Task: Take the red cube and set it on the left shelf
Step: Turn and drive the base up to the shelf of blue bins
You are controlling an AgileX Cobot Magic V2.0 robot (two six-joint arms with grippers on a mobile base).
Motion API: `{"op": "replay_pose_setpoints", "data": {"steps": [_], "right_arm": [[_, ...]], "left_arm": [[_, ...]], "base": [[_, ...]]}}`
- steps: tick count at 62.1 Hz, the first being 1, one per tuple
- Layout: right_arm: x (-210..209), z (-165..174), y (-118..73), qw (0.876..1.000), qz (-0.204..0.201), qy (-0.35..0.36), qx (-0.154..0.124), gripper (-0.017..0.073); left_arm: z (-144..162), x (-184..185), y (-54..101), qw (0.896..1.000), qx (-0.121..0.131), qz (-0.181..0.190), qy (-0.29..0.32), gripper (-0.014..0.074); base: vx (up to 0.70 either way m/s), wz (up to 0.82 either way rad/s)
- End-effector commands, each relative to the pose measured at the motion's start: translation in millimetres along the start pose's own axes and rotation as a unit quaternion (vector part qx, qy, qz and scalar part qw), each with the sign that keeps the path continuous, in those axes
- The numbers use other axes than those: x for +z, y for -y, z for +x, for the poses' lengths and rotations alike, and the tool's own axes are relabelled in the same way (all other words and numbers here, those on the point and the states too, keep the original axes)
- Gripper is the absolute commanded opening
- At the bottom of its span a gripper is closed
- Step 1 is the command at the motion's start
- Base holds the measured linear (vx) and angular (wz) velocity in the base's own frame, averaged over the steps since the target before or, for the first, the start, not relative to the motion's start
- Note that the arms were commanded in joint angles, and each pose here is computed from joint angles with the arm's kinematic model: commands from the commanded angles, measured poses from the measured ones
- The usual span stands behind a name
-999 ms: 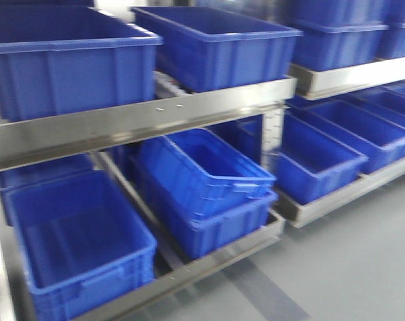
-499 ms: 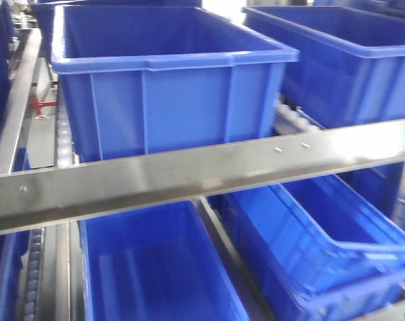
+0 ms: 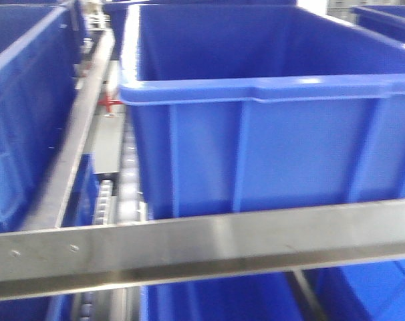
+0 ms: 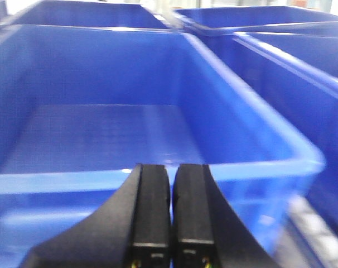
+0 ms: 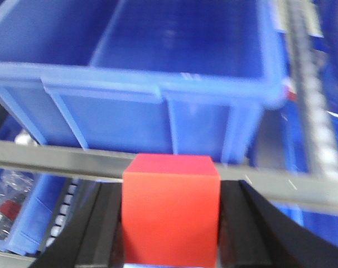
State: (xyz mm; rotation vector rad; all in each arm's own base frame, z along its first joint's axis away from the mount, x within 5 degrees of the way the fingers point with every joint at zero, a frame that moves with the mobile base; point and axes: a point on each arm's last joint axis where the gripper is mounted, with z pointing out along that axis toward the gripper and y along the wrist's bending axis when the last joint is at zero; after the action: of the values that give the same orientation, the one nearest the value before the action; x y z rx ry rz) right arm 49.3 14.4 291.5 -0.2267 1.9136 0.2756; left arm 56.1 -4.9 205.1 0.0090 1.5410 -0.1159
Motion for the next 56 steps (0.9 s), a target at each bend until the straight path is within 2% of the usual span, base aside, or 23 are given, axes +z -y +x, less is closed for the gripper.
{"op": "replay_pose_setpoints", "data": {"steps": [1, 16, 56], "right_arm": [[-2.6, -14.7, -1.3, 0.999, -0.004, 0.05, -0.006, 0.0058], [-2.6, -14.7, -1.3, 0.999, -0.004, 0.05, -0.006, 0.0058], [-2.6, -14.7, -1.3, 0.999, -0.004, 0.05, -0.006, 0.0058]], "left_arm": [[-0.4, -0.6, -1.5, 0.999, -0.001, -0.005, 0.037, 0.0102], [-0.4, -0.6, -1.5, 0.999, -0.001, -0.005, 0.037, 0.0102], [-0.4, -0.6, -1.5, 0.999, -0.001, -0.005, 0.037, 0.0102]], "base": [[0.14, 0.46], [0.12, 0.25], [0.05, 0.07]]}}
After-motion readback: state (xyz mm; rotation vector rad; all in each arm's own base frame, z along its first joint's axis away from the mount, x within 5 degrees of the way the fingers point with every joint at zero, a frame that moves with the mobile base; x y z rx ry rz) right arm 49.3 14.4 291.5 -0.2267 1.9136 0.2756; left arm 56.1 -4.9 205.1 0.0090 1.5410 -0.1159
